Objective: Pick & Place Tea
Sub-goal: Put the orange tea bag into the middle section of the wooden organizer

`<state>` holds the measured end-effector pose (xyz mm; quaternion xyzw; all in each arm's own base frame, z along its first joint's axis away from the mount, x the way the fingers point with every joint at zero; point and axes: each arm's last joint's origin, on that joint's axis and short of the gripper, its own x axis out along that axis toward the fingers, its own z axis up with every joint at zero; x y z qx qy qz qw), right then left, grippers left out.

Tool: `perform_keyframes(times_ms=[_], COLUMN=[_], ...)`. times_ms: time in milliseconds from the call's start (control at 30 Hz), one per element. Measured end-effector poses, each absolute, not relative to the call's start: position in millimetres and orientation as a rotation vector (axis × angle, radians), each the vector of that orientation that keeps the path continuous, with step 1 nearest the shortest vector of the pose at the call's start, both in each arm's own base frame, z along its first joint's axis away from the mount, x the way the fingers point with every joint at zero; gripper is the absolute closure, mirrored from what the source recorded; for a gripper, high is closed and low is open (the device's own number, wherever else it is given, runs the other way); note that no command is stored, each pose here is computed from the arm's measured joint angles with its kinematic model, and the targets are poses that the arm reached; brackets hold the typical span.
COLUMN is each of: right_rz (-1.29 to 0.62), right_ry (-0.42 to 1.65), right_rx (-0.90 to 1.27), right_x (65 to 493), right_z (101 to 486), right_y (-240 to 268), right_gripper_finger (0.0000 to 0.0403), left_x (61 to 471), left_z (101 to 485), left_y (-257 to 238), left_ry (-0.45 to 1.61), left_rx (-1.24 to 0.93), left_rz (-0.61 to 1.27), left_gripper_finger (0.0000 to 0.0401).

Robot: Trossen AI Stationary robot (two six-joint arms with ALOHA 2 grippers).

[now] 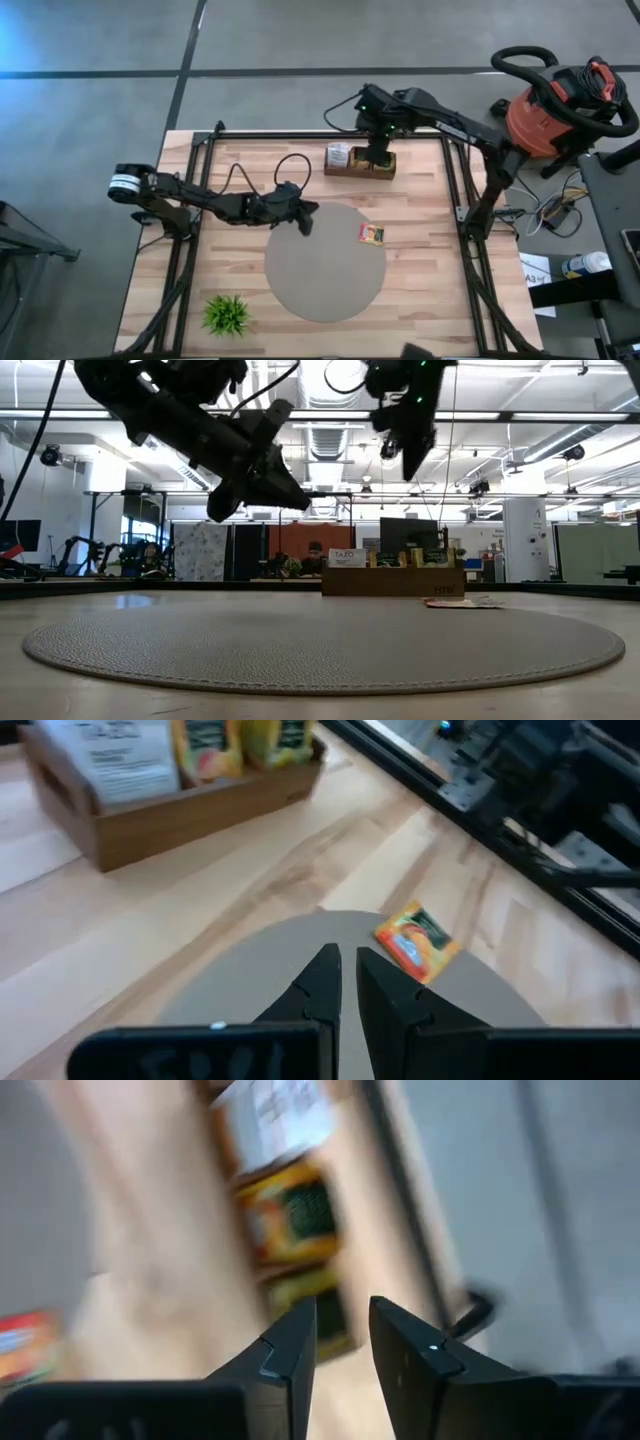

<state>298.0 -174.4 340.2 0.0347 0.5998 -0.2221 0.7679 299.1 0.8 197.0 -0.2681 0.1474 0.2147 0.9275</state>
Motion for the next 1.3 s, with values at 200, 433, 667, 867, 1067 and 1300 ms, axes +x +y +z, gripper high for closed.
perform_keyframes(times_ms=[200, 433, 667, 867, 1067, 1300], right_rz=[-0.462, -0.616, -0.654, -0.636, -0.639, -0.630], right_ry=[1.380, 1.350, 1.110, 1.053, 1.074, 1.092], right_rx=[0.418, 0.634, 0.972, 1.059, 1.041, 1.006], right_x=[275.6, 238.2, 209.8, 204.3, 204.0, 203.6], right_z=[330.5, 287.8, 246.2, 231.3, 225.4, 222.0], right_y=[-139.1, -83.9, -31.2, -10.8, -9.4, -9.6], right_gripper_finger=[0.0314, 0.0304, 0.0293, 0.0291, 0.0291, 0.0291], left_x=[298.1, 298.8, 301.4, 304.3, 305.2, 305.1], left_z=[204.1, 204.4, 209.5, 215.4, 217.3, 216.9], left_y=[-3.2, -8.9, -10.8, -10.9, -11.3, -11.3], left_ry=[0.329, 0.377, 0.372, 0.354, 0.352, 0.356], left_rx=[-0.510, -0.493, -0.458, -0.451, -0.458, -0.477], left_rz=[0.280, 0.098, 0.065, 0.059, 0.059, 0.064], left_gripper_finger=[0.0371, 0.0371, 0.0371, 0.0371, 0.0371, 0.0371])
